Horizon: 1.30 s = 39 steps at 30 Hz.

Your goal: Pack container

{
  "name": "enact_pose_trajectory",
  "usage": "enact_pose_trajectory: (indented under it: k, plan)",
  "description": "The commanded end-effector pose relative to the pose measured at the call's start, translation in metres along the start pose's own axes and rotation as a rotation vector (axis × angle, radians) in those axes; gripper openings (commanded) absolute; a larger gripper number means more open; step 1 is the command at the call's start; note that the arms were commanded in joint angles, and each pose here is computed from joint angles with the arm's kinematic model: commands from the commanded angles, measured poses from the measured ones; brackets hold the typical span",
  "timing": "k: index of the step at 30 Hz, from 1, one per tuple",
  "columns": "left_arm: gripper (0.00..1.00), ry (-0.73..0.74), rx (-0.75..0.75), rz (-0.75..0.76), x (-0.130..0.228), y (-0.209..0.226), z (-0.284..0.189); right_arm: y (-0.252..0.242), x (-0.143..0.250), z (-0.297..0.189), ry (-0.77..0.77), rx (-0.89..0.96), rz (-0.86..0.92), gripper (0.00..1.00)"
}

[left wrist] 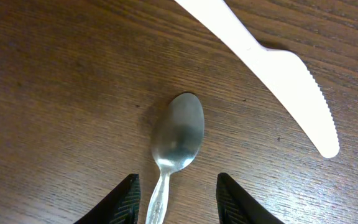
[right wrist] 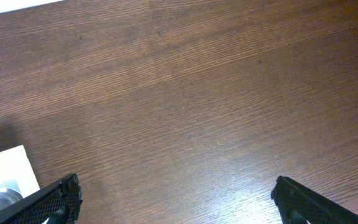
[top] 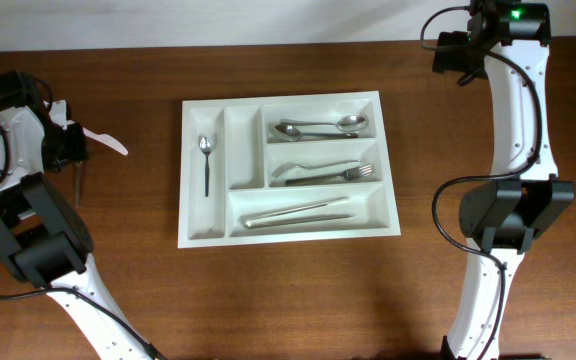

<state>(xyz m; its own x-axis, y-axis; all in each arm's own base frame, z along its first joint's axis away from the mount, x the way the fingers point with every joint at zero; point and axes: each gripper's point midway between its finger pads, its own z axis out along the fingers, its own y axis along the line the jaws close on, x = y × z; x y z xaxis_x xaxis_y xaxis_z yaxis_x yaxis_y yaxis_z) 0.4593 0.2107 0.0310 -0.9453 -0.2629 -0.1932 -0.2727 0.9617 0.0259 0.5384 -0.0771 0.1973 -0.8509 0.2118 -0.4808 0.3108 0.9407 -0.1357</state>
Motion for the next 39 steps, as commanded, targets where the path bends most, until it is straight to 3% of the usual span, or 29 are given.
enact_pose_trajectory:
  k: [1,10,15,22,31,39]
  plan:
    - [0.42,0.065,0.03,0.011,0.014,-0.003,0.03,-0.001,-0.006,-0.011,-0.03,-0.004,0.02,0.99]
    - [0.41,0.108,0.044,0.01,0.023,-0.006,0.053,-0.001,-0.006,-0.011,-0.03,-0.004,0.02,0.99]
    - [0.14,0.124,0.05,-0.017,0.027,-0.007,0.06,-0.001,-0.006,-0.011,-0.029,-0.004,0.021,0.99]
    - [0.03,0.123,0.056,-0.022,0.026,-0.008,0.062,-0.001,-0.006,-0.011,-0.03,-0.004,0.021,0.99]
    - [0.02,0.1,0.106,-0.088,0.012,-0.018,0.042,-0.001,-0.006,-0.011,-0.03,-0.004,0.02,0.99]
    - [0.02,-0.01,0.102,-0.038,-0.034,-0.037,-0.031,-0.001,-0.006,-0.011,-0.03,-0.004,0.021,0.99]
